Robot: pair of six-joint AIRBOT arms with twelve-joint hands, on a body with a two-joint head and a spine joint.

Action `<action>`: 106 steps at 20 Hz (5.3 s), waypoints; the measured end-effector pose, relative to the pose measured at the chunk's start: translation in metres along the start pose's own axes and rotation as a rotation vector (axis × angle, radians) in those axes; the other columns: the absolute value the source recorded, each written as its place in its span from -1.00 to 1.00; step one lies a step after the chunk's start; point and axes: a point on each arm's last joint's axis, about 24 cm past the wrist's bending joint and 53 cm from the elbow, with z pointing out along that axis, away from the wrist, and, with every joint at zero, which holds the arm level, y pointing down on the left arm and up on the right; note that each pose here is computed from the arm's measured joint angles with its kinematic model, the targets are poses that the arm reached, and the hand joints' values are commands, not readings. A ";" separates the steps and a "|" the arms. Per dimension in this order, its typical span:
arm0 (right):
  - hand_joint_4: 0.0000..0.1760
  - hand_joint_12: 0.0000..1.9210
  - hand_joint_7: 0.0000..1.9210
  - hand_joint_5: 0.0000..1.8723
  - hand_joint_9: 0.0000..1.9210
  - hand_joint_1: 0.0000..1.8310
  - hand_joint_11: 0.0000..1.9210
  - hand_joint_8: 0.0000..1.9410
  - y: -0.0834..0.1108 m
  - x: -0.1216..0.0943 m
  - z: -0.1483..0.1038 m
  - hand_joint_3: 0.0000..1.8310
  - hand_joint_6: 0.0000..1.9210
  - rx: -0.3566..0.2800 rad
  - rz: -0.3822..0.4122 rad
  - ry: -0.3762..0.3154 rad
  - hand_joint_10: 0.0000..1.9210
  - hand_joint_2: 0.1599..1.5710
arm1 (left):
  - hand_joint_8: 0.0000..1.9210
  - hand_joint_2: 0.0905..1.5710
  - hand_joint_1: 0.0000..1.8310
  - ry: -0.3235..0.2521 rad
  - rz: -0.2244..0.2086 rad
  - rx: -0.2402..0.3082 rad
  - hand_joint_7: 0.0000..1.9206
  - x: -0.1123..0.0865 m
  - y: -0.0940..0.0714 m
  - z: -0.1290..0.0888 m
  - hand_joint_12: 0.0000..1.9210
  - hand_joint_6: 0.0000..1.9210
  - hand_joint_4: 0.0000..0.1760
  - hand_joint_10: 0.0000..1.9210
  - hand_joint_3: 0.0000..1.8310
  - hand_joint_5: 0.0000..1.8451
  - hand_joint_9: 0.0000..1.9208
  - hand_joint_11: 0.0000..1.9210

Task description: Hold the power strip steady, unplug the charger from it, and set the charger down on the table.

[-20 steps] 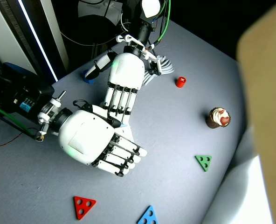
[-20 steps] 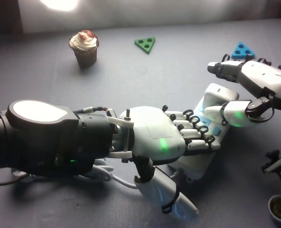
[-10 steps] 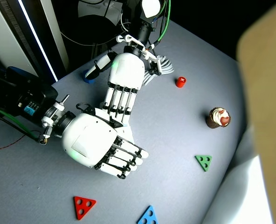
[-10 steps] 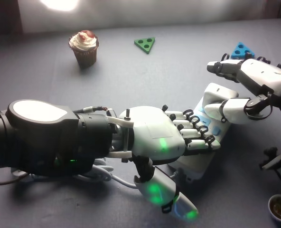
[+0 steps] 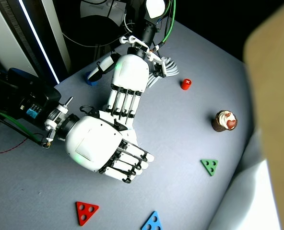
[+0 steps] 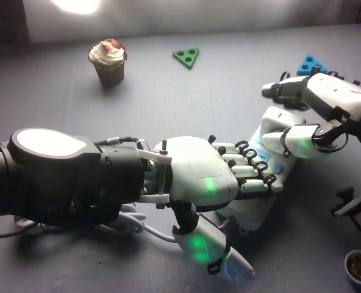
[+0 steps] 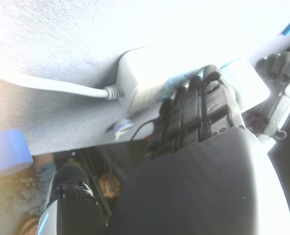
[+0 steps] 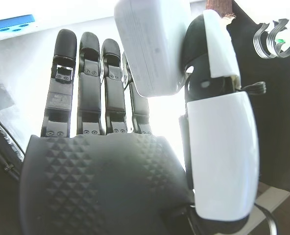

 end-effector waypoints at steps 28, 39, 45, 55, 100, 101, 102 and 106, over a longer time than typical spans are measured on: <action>-1.00 0.21 0.30 0.16 0.19 0.42 -0.16 -0.37 0.013 -0.006 0.001 -0.99 -0.30 -0.041 -0.026 -0.001 -0.32 0.24 | -0.99 0.16 -1.00 0.002 0.000 0.005 -0.93 0.001 0.000 0.000 -0.91 -0.99 -1.00 -0.99 -1.00 -0.95 -0.93 -0.95; -1.00 0.17 0.28 0.16 0.30 0.40 -0.13 -0.27 0.041 -0.019 0.001 -1.00 -0.30 -0.113 -0.058 -0.012 -0.66 0.25 | -1.00 0.17 -1.00 0.000 -0.003 0.003 -0.94 0.000 0.002 0.000 -0.91 -1.00 -1.00 -1.00 -1.00 -0.96 -0.94 -0.96; -1.00 0.18 0.24 0.11 0.26 0.39 -0.14 -0.22 0.043 -0.016 0.000 -1.00 -0.21 -0.116 -0.057 -0.007 -0.61 0.27 | -1.00 0.16 -1.00 0.015 -0.010 0.007 -0.94 0.008 0.002 0.000 -0.91 -1.00 -1.00 -1.00 -1.00 -0.96 -0.94 -0.95; -1.00 0.21 0.27 0.11 0.38 0.39 -0.14 -0.27 0.049 -0.014 -0.009 -1.00 -0.21 -0.142 -0.022 -0.017 -0.85 0.26 | -0.99 0.17 -1.00 0.028 -0.010 0.010 -0.92 0.014 0.003 0.000 -0.91 -0.99 -1.00 -0.99 -1.00 -0.95 -0.92 -0.94; -1.00 0.15 0.14 -0.07 0.15 0.51 -0.16 -0.26 -0.002 -0.058 -0.061 -1.00 0.00 -0.200 -1.099 0.071 0.10 0.30 | -0.99 0.17 -1.00 0.014 -0.003 0.019 -0.93 0.005 -0.001 0.000 -0.92 -0.99 -1.00 -0.99 -1.00 -0.95 -0.92 -0.93; -1.00 0.12 0.13 -0.11 0.13 0.38 -0.16 -0.14 -0.004 -0.059 -0.061 -1.00 0.17 -0.196 -1.103 0.073 -0.44 0.36 | -0.99 0.17 -1.00 0.014 -0.003 0.019 -0.93 0.005 -0.001 0.000 -0.93 -0.99 -1.00 -1.00 -1.00 -0.96 -0.93 -0.94; -1.00 0.09 0.03 -0.07 0.17 0.27 -0.17 -0.65 -0.006 -0.058 -0.061 -1.00 0.17 -0.190 -1.100 0.078 -0.72 0.41 | -0.99 0.17 -1.00 0.014 -0.002 0.020 -0.93 0.005 -0.002 0.000 -0.92 -0.99 -1.00 -0.99 -1.00 -0.95 -0.93 -0.93; -1.00 -0.02 -0.12 -0.28 0.05 0.14 -0.29 -1.00 -0.009 -0.055 -0.062 -1.00 -0.99 -0.187 -1.101 0.092 -1.00 0.25 | -0.99 0.16 -1.00 0.014 0.001 0.019 -0.92 0.005 -0.002 0.000 -0.92 -0.99 -1.00 -1.00 -1.00 -0.95 -0.93 -0.94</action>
